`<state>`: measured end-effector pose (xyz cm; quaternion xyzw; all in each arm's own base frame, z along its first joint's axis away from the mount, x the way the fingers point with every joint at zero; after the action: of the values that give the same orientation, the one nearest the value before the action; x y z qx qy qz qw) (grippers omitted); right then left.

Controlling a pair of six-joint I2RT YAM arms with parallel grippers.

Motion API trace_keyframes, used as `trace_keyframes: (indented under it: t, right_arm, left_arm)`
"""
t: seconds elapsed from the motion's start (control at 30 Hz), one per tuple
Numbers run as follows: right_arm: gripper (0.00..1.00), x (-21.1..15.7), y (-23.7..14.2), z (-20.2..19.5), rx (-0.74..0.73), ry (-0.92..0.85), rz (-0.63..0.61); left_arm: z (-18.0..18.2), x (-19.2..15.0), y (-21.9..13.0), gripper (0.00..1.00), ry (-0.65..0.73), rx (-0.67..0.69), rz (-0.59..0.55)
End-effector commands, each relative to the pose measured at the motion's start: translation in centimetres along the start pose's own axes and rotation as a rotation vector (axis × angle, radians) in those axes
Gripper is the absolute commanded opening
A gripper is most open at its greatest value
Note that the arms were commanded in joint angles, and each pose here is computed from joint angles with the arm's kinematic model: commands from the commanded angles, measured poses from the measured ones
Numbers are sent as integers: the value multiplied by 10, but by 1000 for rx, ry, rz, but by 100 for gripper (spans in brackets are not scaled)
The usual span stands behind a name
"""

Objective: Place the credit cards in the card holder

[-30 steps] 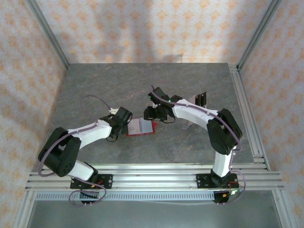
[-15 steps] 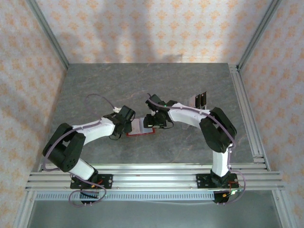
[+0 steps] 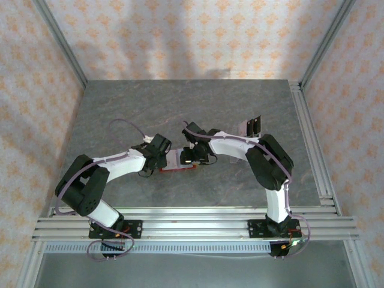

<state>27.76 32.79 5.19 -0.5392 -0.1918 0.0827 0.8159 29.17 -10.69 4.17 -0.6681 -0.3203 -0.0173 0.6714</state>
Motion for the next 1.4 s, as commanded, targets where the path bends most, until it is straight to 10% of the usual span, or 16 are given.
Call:
trace_keyframes:
  t: [0.0, 1.37]
  right_arm:
    - [48, 8, 2, 9, 19, 2, -14]
    - [48, 13, -8, 7, -59, -9, -47]
  left_arm:
    - [6, -6, 6, 61, 11, 32, -3]
    - [5, -9, 8, 60, 17, 35, -1]
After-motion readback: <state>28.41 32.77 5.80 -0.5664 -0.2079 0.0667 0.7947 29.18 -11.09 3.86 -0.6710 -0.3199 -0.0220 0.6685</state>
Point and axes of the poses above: each hand's point on the last joint's axis, 136 mm out from that joint toward the fingers, its own y axis out along the fingers, its own z axis along the line the jaws close on, x = y × z, the point moved 2 cm from there along -y, back along the fingers, and after that the axes turned 14 degrees about -y, right-handed, at the moved point
